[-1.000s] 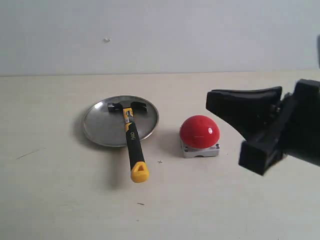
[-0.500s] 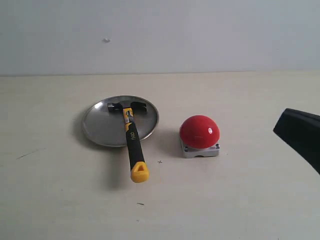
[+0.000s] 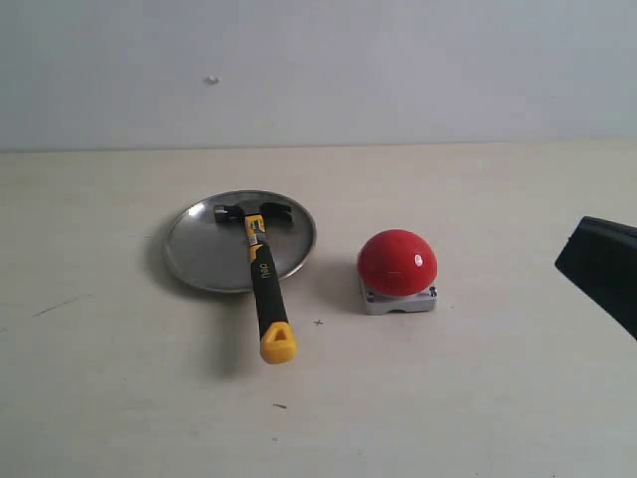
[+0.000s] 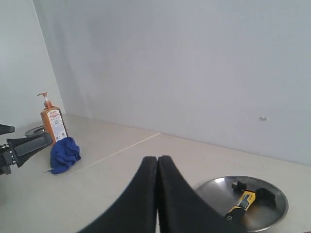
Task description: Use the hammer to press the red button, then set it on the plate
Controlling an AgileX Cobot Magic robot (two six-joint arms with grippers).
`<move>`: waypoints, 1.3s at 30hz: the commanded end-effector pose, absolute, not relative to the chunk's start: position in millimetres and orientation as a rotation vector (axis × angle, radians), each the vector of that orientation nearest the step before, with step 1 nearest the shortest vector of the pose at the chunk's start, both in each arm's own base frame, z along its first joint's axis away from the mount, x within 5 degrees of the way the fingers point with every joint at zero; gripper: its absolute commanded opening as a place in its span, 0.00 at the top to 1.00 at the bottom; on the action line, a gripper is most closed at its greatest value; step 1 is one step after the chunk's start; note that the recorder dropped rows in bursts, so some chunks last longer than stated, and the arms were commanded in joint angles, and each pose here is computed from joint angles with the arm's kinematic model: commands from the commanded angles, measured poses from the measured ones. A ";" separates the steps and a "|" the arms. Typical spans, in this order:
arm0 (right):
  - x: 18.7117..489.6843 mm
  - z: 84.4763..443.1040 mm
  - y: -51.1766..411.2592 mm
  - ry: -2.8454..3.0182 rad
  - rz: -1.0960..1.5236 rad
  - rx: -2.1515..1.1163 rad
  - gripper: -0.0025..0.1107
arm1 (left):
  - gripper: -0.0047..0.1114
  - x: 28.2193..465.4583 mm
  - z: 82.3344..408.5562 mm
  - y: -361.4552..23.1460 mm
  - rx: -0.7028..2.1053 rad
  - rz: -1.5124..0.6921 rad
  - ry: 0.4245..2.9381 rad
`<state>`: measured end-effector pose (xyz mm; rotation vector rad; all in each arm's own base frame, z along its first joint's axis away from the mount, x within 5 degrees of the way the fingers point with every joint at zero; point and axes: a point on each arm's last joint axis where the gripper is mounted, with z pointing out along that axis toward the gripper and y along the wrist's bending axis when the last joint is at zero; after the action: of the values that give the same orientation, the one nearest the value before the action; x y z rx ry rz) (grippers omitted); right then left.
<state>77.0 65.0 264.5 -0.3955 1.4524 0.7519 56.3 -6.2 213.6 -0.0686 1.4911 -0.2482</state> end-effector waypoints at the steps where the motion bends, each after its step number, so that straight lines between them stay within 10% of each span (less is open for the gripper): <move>1: 77.1 262.2 63.6 1.436 0.642 -0.470 0.98 | 0.96 55.8 213.3 -6.2 -0.068 -0.251 1.487; 39: 47.7 231.6 -15.1 1.667 0.015 0.148 0.98 | 0.96 55.8 213.3 -6.2 -0.068 -0.251 1.487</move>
<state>50.7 -13.7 238.3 0.1544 1.6429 0.0419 56.3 -6.2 213.6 -0.0686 1.4911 -0.2482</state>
